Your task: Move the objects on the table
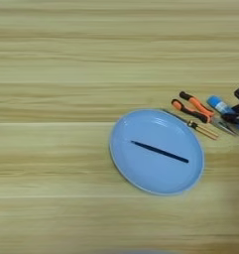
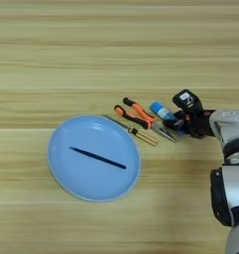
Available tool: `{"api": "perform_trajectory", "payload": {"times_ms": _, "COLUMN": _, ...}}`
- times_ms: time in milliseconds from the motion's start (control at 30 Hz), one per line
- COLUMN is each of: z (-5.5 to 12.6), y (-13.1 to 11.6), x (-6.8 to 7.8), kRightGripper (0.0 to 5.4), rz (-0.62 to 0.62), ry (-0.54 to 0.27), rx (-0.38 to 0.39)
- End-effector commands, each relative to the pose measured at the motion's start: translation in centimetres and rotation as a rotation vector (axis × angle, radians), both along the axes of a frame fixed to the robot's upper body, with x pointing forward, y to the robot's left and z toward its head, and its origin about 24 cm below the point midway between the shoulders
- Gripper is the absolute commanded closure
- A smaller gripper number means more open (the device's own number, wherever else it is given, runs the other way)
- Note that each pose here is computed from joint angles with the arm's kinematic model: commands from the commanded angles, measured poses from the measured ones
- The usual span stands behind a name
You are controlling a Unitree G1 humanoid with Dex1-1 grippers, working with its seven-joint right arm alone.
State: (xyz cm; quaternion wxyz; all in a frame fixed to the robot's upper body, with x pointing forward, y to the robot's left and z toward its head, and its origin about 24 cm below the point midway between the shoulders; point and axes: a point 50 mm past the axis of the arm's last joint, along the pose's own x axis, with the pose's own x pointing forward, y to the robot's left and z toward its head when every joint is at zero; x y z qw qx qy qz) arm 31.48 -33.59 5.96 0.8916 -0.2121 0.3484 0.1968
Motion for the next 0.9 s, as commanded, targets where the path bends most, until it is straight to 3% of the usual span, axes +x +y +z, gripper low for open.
{"api": "perform_trajectory", "payload": {"times_ms": 33, "z": 4.4, "y": -0.2, "x": 2.1, "kRightGripper": 2.79, "rz": 0.009, "ry": -0.158, "rx": -0.043}}
{"api": "perform_trajectory", "payload": {"times_ms": 333, "z": 5.8, "y": 0.2, "x": 2.7, "kRightGripper": 1.89, "rz": 0.038, "ry": -0.204, "rx": -0.03}}
{"api": "perform_trajectory", "payload": {"times_ms": 900, "z": 10.4, "y": 2.7, "x": 3.7, "kRightGripper": 0.19, "rz": 0.225, "ry": -0.374, "rx": 0.001}}
